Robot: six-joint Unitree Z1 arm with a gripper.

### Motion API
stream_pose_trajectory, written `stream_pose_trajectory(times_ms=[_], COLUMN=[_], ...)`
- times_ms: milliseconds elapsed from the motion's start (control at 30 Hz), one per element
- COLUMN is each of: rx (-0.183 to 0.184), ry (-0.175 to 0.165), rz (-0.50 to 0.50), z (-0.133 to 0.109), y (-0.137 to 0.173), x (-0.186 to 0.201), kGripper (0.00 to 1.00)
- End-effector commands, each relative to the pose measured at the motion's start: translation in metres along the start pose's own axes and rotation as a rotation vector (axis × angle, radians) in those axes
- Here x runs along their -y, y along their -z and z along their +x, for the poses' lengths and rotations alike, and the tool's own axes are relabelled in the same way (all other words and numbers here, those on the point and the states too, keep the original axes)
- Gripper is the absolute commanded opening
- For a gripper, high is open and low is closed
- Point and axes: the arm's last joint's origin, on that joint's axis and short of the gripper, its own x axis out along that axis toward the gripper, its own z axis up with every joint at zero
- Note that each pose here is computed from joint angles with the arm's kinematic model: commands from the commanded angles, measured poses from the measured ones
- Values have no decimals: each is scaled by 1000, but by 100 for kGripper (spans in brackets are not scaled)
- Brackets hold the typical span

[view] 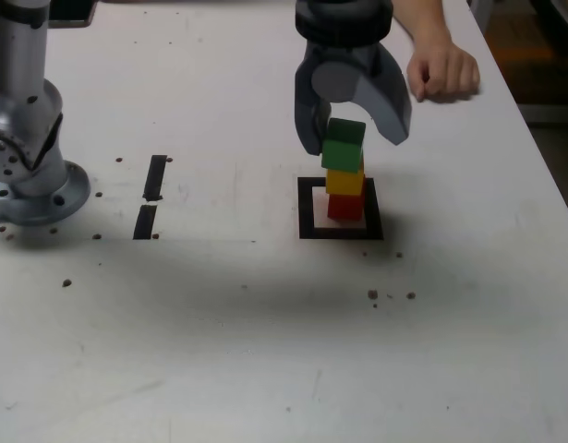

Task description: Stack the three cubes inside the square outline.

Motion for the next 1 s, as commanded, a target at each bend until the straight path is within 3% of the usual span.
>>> stream_pose_trajectory(times_ms=[0, 233, 400, 567, 767, 967], rx=[19, 18, -68, -159, -220, -213], ry=[-21, -117, -148, -129, -95, -34], rz=[-3, -35, -111, -191, -220, -249], z=[-9, -54, -72, -61, -41, -6], y=[2, 36, 84, 121, 142, 154], x=[0, 0, -1, 1, 6, 8], kGripper=[88, 89, 90, 90, 90, 90])
